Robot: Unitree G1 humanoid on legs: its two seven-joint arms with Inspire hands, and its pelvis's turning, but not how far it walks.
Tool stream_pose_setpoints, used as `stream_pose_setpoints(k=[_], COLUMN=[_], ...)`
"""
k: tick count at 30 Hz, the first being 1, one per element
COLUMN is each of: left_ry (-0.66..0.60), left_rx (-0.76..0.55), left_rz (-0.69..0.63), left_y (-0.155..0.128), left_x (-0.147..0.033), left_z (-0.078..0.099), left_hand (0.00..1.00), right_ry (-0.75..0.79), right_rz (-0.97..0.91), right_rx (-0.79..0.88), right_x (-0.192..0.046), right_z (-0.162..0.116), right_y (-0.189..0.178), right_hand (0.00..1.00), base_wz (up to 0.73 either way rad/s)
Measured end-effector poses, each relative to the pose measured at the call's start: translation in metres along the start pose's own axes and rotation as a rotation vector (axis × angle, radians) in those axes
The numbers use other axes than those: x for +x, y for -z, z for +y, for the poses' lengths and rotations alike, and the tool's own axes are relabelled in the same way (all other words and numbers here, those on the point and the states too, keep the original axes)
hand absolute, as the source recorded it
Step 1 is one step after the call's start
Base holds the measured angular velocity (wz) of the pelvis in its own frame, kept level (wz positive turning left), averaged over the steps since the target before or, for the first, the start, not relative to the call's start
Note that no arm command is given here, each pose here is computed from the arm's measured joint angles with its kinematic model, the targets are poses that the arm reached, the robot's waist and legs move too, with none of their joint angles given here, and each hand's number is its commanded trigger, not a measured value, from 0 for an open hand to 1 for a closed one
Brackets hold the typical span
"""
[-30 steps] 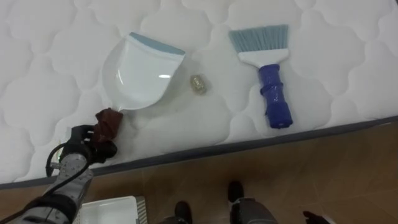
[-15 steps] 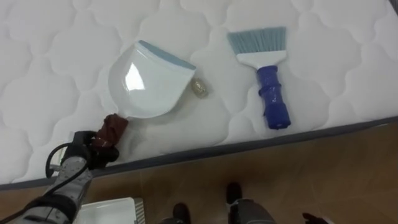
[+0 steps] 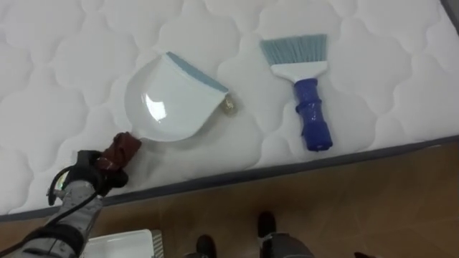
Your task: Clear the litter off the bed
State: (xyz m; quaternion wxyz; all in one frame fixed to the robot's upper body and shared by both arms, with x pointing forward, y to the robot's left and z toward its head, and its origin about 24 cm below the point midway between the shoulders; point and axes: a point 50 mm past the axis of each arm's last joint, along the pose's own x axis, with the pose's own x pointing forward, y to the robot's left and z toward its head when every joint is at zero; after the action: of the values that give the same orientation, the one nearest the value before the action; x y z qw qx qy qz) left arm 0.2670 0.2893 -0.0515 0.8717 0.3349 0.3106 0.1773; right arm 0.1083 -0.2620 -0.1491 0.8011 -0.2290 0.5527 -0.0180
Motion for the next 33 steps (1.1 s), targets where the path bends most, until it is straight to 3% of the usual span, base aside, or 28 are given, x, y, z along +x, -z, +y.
stream_pose_setpoints(k=[14, 23, 33], left_ry=[-0.184, -0.277, -0.282], left_rx=[0.156, 0.238, 0.223], left_rz=[-0.079, -0.170, -0.199], left_y=[-0.003, -0.010, -0.010], left_x=[0.003, 0.002, 0.000], left_z=[0.024, 0.028, 0.027], left_hand=[1.00, 1.00, 1.00], right_ry=[0.023, 0.032, 0.039], right_rz=[-0.011, -0.027, -0.033], right_rx=[0.016, 0.055, 0.097], right_x=[0.000, 0.000, 0.000], right_z=[-0.005, -0.015, -0.019], right_y=[0.001, 0.001, 0.002], right_hand=[0.00, 0.00, 0.00], base_wz=[0.00, 0.00, 0.00])
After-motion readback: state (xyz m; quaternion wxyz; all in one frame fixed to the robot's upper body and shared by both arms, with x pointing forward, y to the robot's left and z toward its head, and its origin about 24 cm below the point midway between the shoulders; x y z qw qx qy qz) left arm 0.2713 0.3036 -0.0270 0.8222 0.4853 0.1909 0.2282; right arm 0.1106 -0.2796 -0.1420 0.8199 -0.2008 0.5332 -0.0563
